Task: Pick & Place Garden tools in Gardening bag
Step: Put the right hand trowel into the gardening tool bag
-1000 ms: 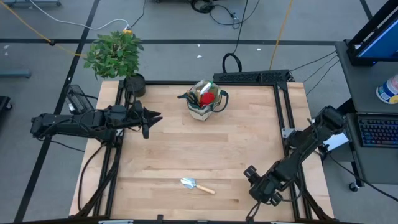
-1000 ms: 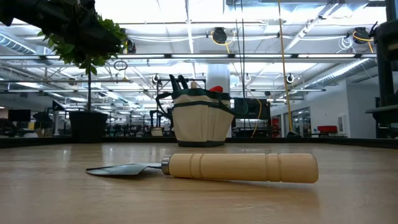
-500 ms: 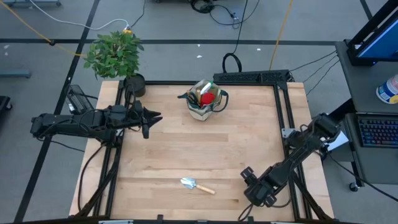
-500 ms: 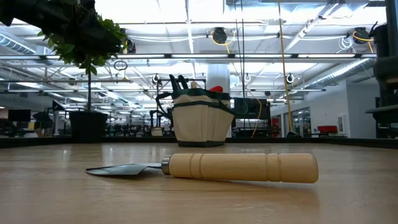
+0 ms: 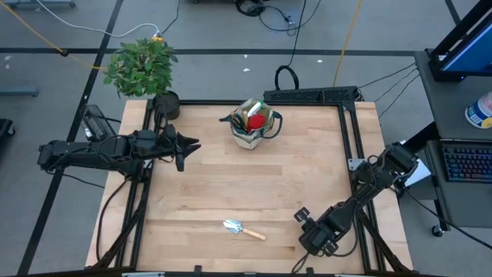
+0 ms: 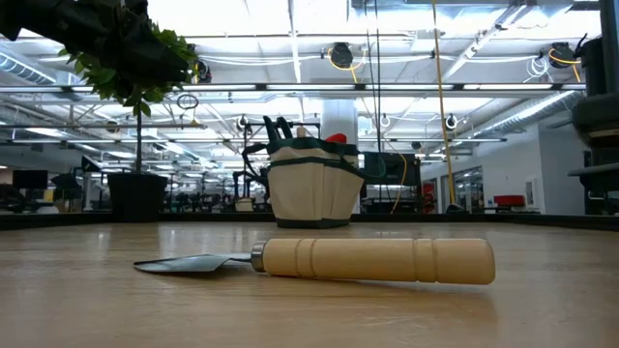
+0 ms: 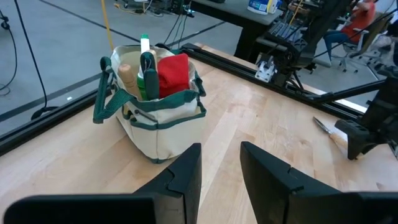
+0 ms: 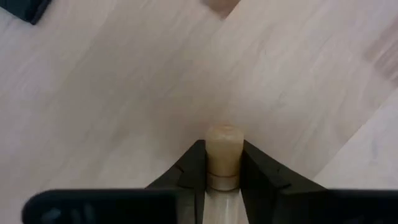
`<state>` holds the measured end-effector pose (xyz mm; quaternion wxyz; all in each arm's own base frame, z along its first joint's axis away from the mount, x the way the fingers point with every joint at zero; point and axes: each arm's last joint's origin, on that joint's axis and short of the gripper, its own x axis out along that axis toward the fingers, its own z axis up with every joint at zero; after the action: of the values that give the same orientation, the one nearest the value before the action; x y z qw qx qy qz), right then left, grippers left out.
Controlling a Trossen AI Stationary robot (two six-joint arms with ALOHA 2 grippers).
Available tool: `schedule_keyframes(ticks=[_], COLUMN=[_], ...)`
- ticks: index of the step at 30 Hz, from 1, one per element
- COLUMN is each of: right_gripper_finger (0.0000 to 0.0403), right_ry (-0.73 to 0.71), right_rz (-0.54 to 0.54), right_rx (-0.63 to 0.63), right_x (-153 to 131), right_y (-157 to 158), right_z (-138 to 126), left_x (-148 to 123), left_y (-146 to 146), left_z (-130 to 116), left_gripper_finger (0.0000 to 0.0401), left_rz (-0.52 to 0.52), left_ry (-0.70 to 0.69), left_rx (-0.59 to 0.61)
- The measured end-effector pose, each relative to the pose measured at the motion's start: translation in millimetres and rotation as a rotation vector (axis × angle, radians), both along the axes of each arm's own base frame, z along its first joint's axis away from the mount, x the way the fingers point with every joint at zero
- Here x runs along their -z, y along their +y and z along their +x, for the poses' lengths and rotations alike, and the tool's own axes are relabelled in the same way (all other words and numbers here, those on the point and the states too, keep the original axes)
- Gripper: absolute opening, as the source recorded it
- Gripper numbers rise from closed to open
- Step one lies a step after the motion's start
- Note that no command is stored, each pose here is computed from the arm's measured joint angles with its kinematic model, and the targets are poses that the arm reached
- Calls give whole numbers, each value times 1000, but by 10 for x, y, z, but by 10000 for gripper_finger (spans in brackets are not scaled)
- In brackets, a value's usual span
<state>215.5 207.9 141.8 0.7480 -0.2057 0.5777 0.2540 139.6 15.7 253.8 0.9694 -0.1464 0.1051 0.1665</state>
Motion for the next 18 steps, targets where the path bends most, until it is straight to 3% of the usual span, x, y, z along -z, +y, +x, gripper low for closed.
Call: schedule_keyframes(ticks=[8, 18], right_gripper_finger=[60, 60], right_ry=[-84, -236], right_rz=[-2, 3], right_rx=[-3, -38], right_x=[-87, -426], right_y=[-235, -723], right_z=[231, 480], left_x=[0, 0], left_y=[0, 0], left_z=[0, -1], left_gripper_finger=[118, 118], left_rz=[0, 0], left_ry=[0, 0], left_rx=[0, 0])
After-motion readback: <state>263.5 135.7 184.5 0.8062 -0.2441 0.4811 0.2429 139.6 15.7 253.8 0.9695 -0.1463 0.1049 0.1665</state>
